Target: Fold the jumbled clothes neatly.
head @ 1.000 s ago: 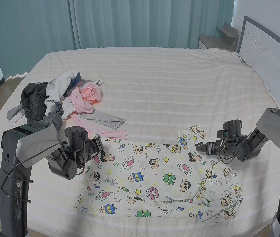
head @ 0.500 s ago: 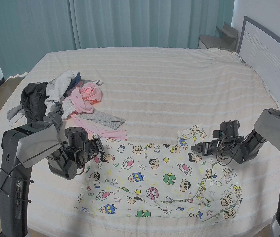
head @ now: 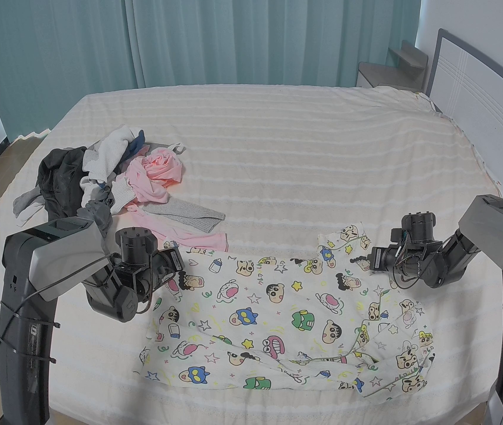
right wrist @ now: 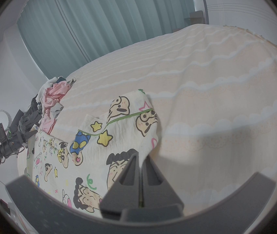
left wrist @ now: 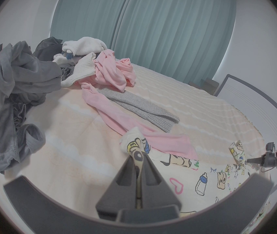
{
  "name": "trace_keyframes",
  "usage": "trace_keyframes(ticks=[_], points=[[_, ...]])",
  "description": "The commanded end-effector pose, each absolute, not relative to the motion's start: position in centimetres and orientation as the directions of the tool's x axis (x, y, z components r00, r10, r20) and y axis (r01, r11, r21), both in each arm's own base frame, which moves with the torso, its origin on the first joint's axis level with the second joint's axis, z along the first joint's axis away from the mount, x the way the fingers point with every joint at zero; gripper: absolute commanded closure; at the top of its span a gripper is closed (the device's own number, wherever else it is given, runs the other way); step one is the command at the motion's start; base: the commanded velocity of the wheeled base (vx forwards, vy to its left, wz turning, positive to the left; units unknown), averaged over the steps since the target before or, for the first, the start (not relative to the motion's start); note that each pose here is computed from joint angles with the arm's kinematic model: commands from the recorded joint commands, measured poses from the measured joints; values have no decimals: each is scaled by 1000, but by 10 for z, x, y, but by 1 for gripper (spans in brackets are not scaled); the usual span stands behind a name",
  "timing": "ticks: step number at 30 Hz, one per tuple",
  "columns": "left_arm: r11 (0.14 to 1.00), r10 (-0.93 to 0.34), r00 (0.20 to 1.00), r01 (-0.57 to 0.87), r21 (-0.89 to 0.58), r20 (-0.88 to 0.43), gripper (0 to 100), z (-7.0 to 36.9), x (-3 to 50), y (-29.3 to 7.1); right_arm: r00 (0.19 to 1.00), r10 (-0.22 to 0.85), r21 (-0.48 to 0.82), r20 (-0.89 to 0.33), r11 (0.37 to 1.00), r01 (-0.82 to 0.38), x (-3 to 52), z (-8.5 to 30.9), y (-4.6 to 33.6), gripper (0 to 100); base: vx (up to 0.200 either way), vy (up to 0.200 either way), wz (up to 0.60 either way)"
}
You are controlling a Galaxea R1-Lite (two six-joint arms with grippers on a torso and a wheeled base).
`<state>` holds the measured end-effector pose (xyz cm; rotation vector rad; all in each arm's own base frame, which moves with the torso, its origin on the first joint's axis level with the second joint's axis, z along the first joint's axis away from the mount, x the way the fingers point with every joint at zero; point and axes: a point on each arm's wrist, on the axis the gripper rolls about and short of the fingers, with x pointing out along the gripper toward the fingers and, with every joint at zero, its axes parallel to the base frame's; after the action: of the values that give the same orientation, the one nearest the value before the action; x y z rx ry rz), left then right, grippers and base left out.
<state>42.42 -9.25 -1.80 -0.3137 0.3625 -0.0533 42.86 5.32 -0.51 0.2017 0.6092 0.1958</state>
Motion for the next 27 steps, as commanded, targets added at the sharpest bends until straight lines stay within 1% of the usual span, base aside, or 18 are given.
trace_keyframes(ticks=[1, 6, 17, 22, 27], points=[[951, -98, 939, -9, -308, -329, 100, -15, 425, -92, 808, 240, 246, -538, 962, -122, 430, -3, 52, 100, 0, 0, 0], [965, -58, 960, -17, -261, -276, 100, -8, 427, -89, 842, 236, 260, -485, 958, -119, 435, 5, 51, 100, 0, 0, 0], [967, -62, 982, 15, -256, -178, 100, 1, 429, -90, 882, 208, 285, -422, 954, -89, 437, 25, 41, 100, 0, 0, 0], [970, -62, 979, 14, -242, -193, 100, -2, 425, -89, 883, 203, 295, -422, 952, -78, 434, 29, 37, 100, 0, 0, 0], [972, -69, 974, 16, -235, -215, 100, -3, 413, -87, 882, 215, 332, -419, 940, -72, 426, 39, 34, 100, 0, 0, 0]])
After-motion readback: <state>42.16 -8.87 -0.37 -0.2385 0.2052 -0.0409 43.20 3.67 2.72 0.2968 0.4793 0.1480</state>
